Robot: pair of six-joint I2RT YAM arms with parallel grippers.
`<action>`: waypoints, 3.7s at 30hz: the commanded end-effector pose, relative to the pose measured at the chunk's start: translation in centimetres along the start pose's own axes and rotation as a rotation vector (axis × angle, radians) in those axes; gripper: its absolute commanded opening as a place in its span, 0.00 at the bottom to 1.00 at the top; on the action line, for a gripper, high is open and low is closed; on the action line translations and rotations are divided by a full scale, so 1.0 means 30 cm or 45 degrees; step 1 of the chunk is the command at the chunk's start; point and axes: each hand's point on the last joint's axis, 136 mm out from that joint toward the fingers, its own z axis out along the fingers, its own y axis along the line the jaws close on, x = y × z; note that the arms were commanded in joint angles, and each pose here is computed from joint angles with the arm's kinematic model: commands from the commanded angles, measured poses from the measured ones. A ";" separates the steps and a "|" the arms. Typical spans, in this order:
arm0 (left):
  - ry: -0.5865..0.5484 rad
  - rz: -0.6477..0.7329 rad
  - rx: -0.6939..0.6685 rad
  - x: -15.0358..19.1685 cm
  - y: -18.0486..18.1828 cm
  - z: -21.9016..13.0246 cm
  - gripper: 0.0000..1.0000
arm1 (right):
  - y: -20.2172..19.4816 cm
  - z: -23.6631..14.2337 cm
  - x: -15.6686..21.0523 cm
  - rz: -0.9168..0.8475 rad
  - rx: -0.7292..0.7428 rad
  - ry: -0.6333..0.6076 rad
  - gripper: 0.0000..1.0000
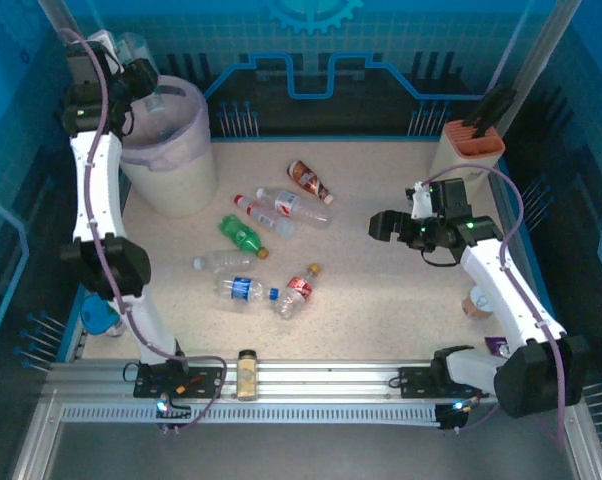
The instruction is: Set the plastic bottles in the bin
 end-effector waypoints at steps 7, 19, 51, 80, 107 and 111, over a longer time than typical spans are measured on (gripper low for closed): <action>0.327 0.049 -0.189 0.249 0.150 0.179 0.00 | 0.057 -0.013 0.009 -0.055 -0.059 -0.021 1.00; 0.532 0.124 -0.283 0.453 0.233 0.240 0.02 | 0.039 0.042 0.032 0.004 -0.031 0.025 1.00; 0.176 0.411 -0.193 0.027 0.015 -0.295 0.99 | 0.259 0.346 0.280 0.409 0.044 0.187 1.00; 0.760 -0.123 0.642 0.981 -0.418 -0.652 0.99 | 0.324 0.691 0.419 0.617 0.111 0.447 0.81; 0.921 -0.194 0.808 1.138 -0.573 -0.586 0.99 | 0.145 0.474 0.176 0.577 0.101 0.200 0.21; 1.008 -0.122 0.929 1.214 -0.683 -0.617 0.99 | 0.145 0.396 0.046 0.460 -0.016 0.149 0.15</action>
